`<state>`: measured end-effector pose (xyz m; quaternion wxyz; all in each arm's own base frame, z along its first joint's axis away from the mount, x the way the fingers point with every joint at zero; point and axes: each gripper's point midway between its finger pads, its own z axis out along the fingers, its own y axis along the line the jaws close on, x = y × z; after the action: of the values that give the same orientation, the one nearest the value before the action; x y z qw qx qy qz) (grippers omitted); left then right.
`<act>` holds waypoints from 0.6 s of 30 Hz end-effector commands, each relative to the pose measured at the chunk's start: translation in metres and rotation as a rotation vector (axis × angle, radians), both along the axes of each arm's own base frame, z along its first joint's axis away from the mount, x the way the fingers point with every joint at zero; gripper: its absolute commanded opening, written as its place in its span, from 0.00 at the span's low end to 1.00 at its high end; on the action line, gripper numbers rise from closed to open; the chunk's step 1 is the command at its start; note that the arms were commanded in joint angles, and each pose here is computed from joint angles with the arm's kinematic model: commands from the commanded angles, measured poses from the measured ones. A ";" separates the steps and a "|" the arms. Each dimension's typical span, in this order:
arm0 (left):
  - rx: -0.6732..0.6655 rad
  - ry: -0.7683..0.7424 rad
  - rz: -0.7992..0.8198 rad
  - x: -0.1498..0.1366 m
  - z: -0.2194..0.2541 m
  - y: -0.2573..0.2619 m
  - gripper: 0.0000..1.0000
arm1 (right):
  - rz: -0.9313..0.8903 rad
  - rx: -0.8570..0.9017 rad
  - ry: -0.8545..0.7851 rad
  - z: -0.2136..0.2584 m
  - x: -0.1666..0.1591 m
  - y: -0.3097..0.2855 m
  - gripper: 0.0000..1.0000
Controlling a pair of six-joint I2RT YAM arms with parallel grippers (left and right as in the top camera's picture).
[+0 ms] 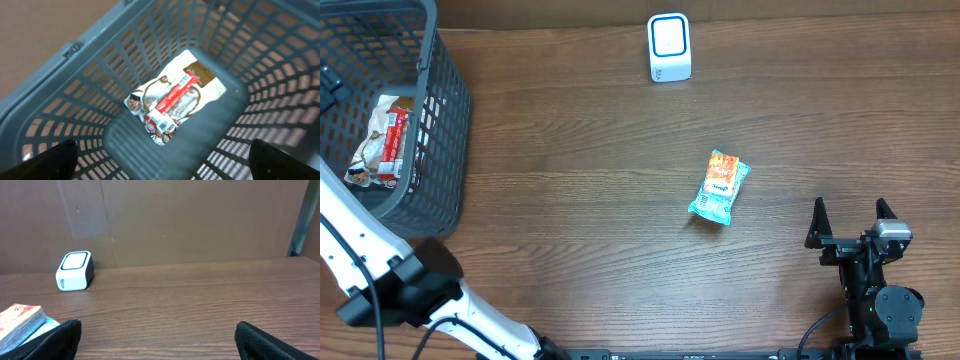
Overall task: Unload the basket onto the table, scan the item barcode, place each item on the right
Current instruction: 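Reach the left gripper into the basket and grasp the clear bread bag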
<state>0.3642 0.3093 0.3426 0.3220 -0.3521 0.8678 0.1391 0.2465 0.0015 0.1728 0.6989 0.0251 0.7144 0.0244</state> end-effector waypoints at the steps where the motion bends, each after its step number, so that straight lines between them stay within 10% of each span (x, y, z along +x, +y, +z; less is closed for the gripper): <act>1: -0.049 0.043 -0.053 0.017 -0.035 0.012 1.00 | -0.012 0.003 -0.004 -0.002 0.000 -0.002 1.00; 18: -0.163 0.306 -0.193 0.061 -0.204 0.048 1.00 | -0.013 0.003 -0.003 -0.002 0.000 -0.002 1.00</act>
<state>0.4194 0.3569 0.1609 0.1840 -0.2952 0.9327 0.0951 0.2465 0.0015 0.1727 0.6988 0.0249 0.7145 0.0242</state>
